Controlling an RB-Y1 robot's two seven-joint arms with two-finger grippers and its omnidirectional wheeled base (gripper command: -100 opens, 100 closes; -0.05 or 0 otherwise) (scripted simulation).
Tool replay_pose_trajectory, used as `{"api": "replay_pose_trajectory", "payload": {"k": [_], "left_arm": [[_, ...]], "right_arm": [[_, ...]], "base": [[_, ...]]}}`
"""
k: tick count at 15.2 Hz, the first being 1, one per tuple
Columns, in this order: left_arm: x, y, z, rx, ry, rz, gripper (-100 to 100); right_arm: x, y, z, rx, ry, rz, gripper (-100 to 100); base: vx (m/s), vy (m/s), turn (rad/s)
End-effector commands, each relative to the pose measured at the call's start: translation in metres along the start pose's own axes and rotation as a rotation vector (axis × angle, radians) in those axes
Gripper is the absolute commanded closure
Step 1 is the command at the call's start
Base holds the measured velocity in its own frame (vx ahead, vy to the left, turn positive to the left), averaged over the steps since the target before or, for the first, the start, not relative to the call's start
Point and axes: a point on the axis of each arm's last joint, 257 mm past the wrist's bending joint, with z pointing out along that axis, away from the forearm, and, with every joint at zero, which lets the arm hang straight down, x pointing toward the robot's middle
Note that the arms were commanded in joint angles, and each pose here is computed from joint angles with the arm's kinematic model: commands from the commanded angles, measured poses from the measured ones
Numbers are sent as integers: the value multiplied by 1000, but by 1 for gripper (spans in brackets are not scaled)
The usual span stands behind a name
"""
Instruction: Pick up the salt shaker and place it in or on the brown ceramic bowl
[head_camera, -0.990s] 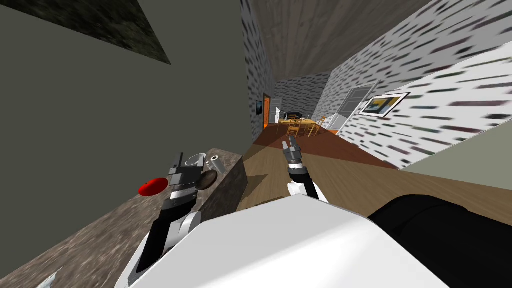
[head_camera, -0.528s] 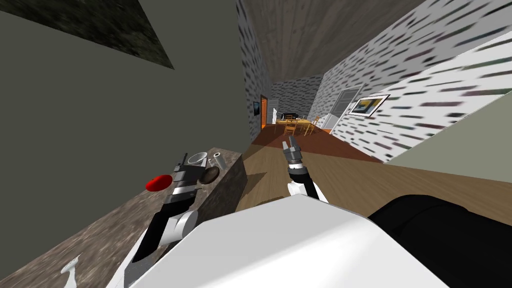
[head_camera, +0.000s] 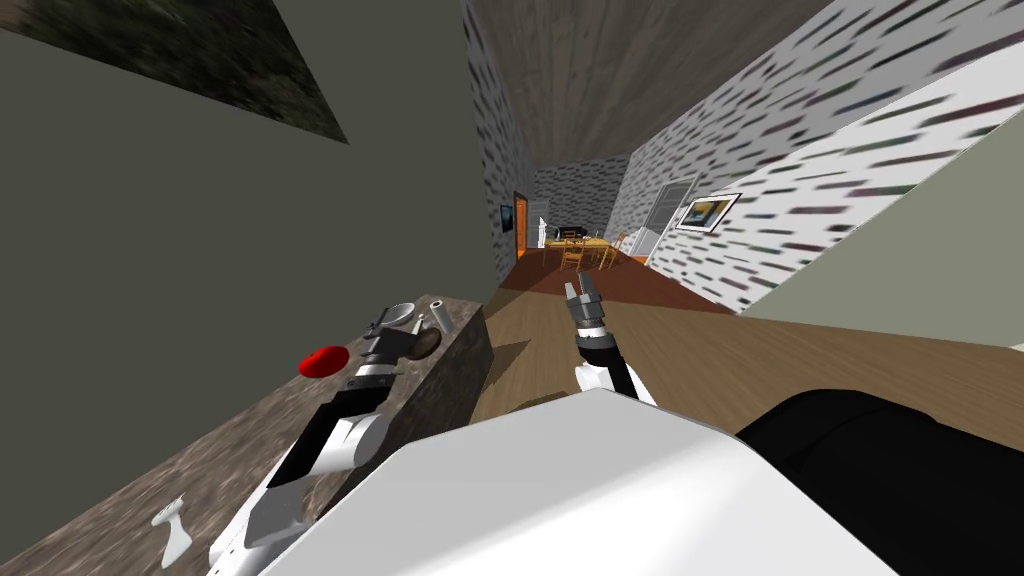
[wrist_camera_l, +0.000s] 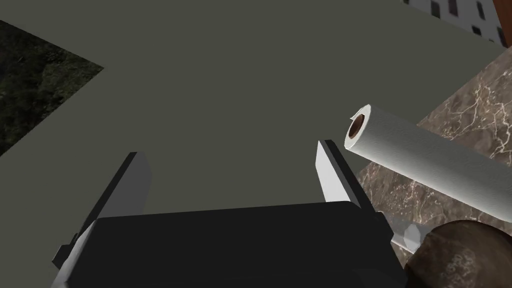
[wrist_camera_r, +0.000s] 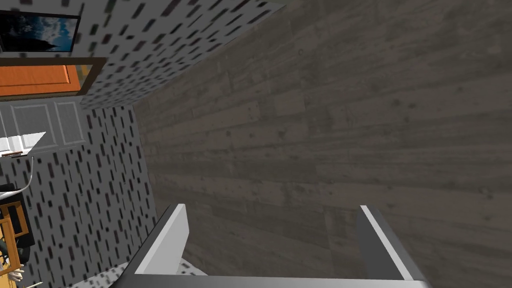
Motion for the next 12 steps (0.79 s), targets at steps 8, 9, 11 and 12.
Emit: {"api": "replay_pose_trajectory", "payload": {"k": [8,9,11,12], "left_arm": [[-46,53,13,-212,-85,-226,-100],[-57,63,15,-259,-107,-252,-100],[-58,66,14,-268,-117,-280,-100],[-71,78,16,-319,-149,-321,-100]], "right_arm": [[0,0,0,0,0,0,0],[0,0,0,0,0,0,0],[0,0,0,0,0,0,0],[0,0,0,0,0,0,0]], "base": [[-51,43,-83],[-37,40,-127],[-27,41,-68],[-9,35,-75]]}}
